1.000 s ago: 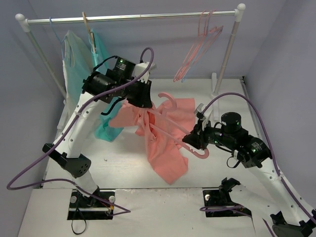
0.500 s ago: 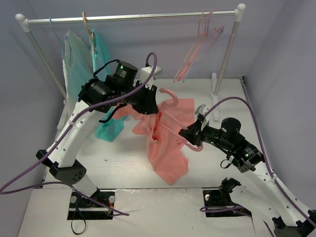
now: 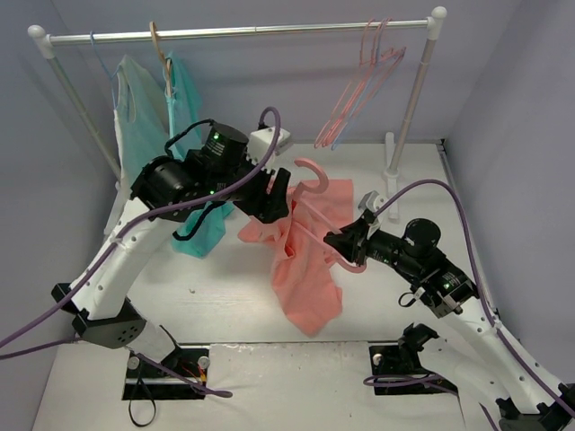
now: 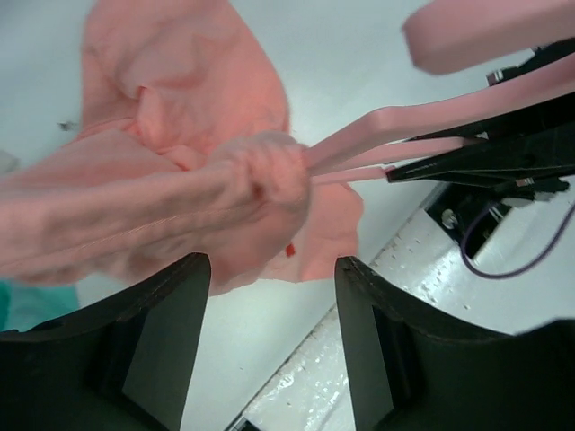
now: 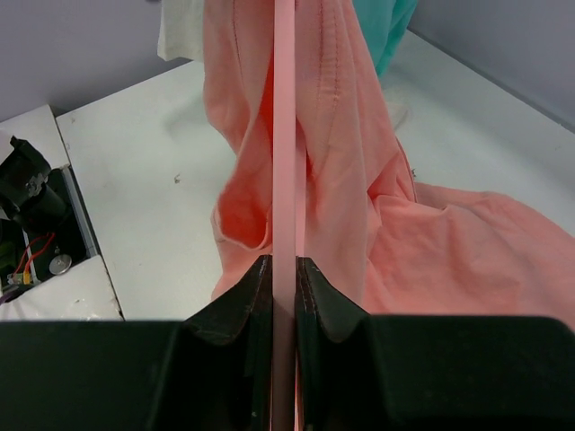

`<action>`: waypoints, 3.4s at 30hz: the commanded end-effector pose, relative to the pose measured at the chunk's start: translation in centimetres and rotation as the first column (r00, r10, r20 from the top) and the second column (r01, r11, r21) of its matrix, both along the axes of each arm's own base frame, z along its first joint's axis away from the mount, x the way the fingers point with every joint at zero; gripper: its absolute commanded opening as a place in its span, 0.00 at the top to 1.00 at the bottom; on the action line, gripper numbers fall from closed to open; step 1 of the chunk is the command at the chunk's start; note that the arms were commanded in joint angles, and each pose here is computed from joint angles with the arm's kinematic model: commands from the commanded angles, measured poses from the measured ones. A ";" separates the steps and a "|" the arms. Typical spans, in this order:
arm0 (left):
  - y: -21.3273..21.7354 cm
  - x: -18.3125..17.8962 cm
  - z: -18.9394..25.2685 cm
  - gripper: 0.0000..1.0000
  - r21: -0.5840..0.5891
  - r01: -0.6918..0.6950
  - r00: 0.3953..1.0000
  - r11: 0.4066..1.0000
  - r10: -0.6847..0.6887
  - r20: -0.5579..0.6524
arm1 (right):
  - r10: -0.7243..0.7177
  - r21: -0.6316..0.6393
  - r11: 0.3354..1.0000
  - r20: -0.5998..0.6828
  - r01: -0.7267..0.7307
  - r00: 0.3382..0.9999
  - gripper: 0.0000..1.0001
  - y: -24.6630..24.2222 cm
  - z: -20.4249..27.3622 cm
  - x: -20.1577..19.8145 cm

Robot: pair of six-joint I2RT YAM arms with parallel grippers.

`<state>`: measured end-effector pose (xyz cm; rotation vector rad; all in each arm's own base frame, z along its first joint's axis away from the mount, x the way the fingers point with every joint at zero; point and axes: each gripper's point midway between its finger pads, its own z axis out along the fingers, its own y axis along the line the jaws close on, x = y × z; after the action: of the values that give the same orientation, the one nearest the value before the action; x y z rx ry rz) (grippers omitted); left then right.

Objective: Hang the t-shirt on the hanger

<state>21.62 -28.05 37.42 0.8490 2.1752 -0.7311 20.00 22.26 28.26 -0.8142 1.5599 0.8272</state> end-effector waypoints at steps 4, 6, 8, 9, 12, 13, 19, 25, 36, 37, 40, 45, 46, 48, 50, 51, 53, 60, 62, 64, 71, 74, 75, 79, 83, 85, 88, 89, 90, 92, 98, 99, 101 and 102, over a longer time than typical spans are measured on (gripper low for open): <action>5.6 1.2 6.9 0.42 -0.067 -0.179 0.935 0.982 0.191 0.297 | 0.003 0.115 0.993 0.168 -0.023 0.986 1.00 0.4 4.4 0.1; 6.4 1.2 7.3 0.42 -0.051 -0.166 0.920 0.985 0.173 0.352 | 0.015 0.110 0.993 0.161 -0.033 0.987 1.00 0.4 4.1 -0.1; 7.2 1.0 7.4 0.42 -0.028 -0.158 0.905 0.987 0.156 0.395 | 0.031 0.104 0.993 0.154 -0.047 0.988 1.00 0.6 4.0 -0.3; 7.4 1.0 7.2 0.42 -0.012 -0.151 0.903 0.988 0.143 0.406 | 0.044 0.099 0.993 0.145 -0.059 0.988 1.00 0.7 3.7 -0.5; 6.9 0.8 6.2 0.42 0.054 -0.080 0.905 0.995 0.050 0.422 | 0.076 0.084 0.993 0.126 -0.087 0.989 1.00 0.9 3.1 -0.9; 6.2 0.8 5.6 0.42 0.067 -0.043 0.913 0.997 0.012 0.407 | 0.083 0.079 0.993 0.118 -0.093 0.990 1.00 1.0 2.9 -0.9; 4.3 2.2 3.4 0.42 0.159 0.051 0.905 0.986 -0.113 0.410 | 0.139 0.059 0.988 0.086 -0.144 0.987 1.00 1.9 2.6 -0.9; 3.7 2.8 3.8 0.43 0.171 0.144 0.829 0.975 -0.213 0.516 | 0.157 0.043 0.986 0.074 -0.161 0.985 1.00 2.2 2.6 -0.7; 6.4 3.3 2.4 0.43 0.104 0.269 0.761 0.957 -0.278 0.587 | 0.204 0.033 0.978 0.063 -0.206 0.977 1.00 2.6 2.6 -0.9; 6.2 3.1 2.3 0.43 0.088 0.304 0.757 0.949 -0.297 0.583 | 0.208 0.030 0.977 0.057 -0.210 0.976 1.00 2.6 2.5 -1.0; 6.4 3.5 2.0 0.43 0.046 0.356 0.770 0.933 -0.321 0.551 | 0.226 0.020 0.974 0.050 -0.227 0.973 1.00 2.7 2.3 -1.1; 6.5 4.1 1.7 0.43 -0.003 0.425 0.769 0.905 -0.359 0.529 | 0.232 0.011 0.972 0.051 -0.233 0.971 1.00 2.8 2.3 -1.1; 6.5 3.7 1.3 0.43 -0.001 0.445 0.766 0.895 -0.380 0.518 | 0.231 0.010 0.973 0.048 -0.231 0.972 1.00 2.7 2.2 -1.1; 6.2 3.4 0.7 0.43 -0.016 0.488 0.763 0.873 -0.418 0.492 | 0.228 0.008 0.973 0.048 -0.229 0.972 1.00 2.7 2.2 -1.0; 6.1 2.8 0.2 0.43 -0.018 0.522 0.758 0.853 -0.454 0.468 | 0.228 0.006 0.973 0.047 -0.229 0.973 1.00 2.7 2.1 -1.0; 6.0 2.9 -0.3 0.43 -0.018 0.531 0.759 0.847 -0.466 0.455 | 0.227 0.004 0.974 0.044 -0.227 0.973 1.00 2.8 2.0 -0.9; 6.0 2.6 -0.9 0.43 -0.017 0.548 0.756 0.836 -0.487 0.437 | 0.229 0.003 0.973 0.049 -0.229 0.972 1.00 2.8 2.2 -0.9; 5.3 1.8 -1.6 0.43 -0.067 0.617 0.734 0.784 -0.544 0.406 | 0.260 -0.007 0.966 0.036 -0.260 0.965 1.00 3.4 2.1 -0.5; 5.3 1.4 -1.9 0.43 -0.079 0.627 0.736 0.775 -0.556 0.387 | 0.267 -0.012 0.964 0.039 -0.267 0.963 1.00 3.5 2.2 -0.4; 5.4 1.1 -2.4 0.44 -0.084 0.634 0.738 0.769 -0.569 0.363 | 0.277 -0.012 0.961 0.040 -0.277 0.960 1.00 3.7 2.4 -0.2; 5.8 0.9 -3.8 0.57 -0.067 0.627 0.753 0.776 -0.581 0.309 | 0.289 -0.026 0.957 0.050 -0.288 0.956 1.00 4.0 2.8 0.4; 6.0 0.9 -4.1 0.64 -0.062 0.626 0.754 0.777 -0.582 0.305 | 0.296 -0.028 0.955 0.049 -0.295 0.954 1.00 4.1 2.9 0.6; 6.0 0.8 -4.1 0.66 -0.060 0.627 0.752 0.777 -0.583 0.307 | 0.296 -0.028 0.955 0.047 -0.295 0.954 1.00 4.2 2.9 0.7; 5.9 0.5 -4.1 0.81 -0.070 0.634 0.748 0.770 -0.589 0.305 | 0.296 -0.034 0.955 0.055 -0.294 0.954 1.00 4.2 3.1 1.0; 6.0 0.1 -3.9 1.00 -0.058 0.643 0.735 0.764 -0.593 0.330 | 0.295 -0.043 0.955 0.063 -0.293 0.953 1.00 4.4 3.3 1.6; 6.2 0.3 -3.8 1.00 -0.035 0.634 0.734 0.773 -0.586 0.344 | 0.286 -0.051 0.958 0.064 -0.283 0.956 1.00 4.4 3.3 2.0; 6.5 0.6 -3.3 1.00 -0.004 0.610 0.735 0.793 -0.564 0.377 | 0.237 -0.062 0.971 0.062 -0.233 0.970 0.84 4.3 3.5 3.3; 6.7 0.5 -3.3 1.00 0.004 0.599 0.738 0.801 -0.554 0.386 | 0.213 -0.066 0.976 0.058 -0.209 0.975 0.66 4.1 3.4 3.8; 6.7 0.9 -2.9 1.00 0.009 0.582 0.741 0.813 -0.535 0.405 | 0.172 -0.070 0.983 0.067 -0.167 0.983 0.58 3.8 3.8 4.6; 7.0 0.9 -2.8 1.00 0.027 0.559 0.745 0.829 -0.516 0.423 | 0.129 -0.074 0.990 0.077 -0.123 0.989 0.42 3.4 4.2 5.3; 7.4 0.9 -2.2 1.00 0.024 0.505 0.769 0.863 -0.463 0.441 | -0.064 -0.096 0.993 0.117 0.075 0.991 0.26 1.0 5.9 7.4; 7.4 0.9 -2.2 1.00 0.006 0.491 0.785 0.871 -0.445 0.431 | -0.087 -0.086 0.991 0.129 0.098 0.988 0.23 0.6 6.6 7.5; 7.3 1.1 -1.0 1.00 -0.037 0.442 0.812 0.896 -0.382 0.442 | -0.155 -0.077 0.983 0.131 0.166 0.979 0.21 -0.7 7.7 7.4; 7.2 1.3 -1.2 1.00 -0.054 0.425 0.824 0.904 -0.362 0.436 | -0.179 -0.058 0.980 0.126 0.188 0.976 0.22 -1.1 8.3 7.2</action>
<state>22.13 -20.30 32.64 1.3778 1.6545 -0.8393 26.66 23.22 30.71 -0.8830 1.6477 0.6755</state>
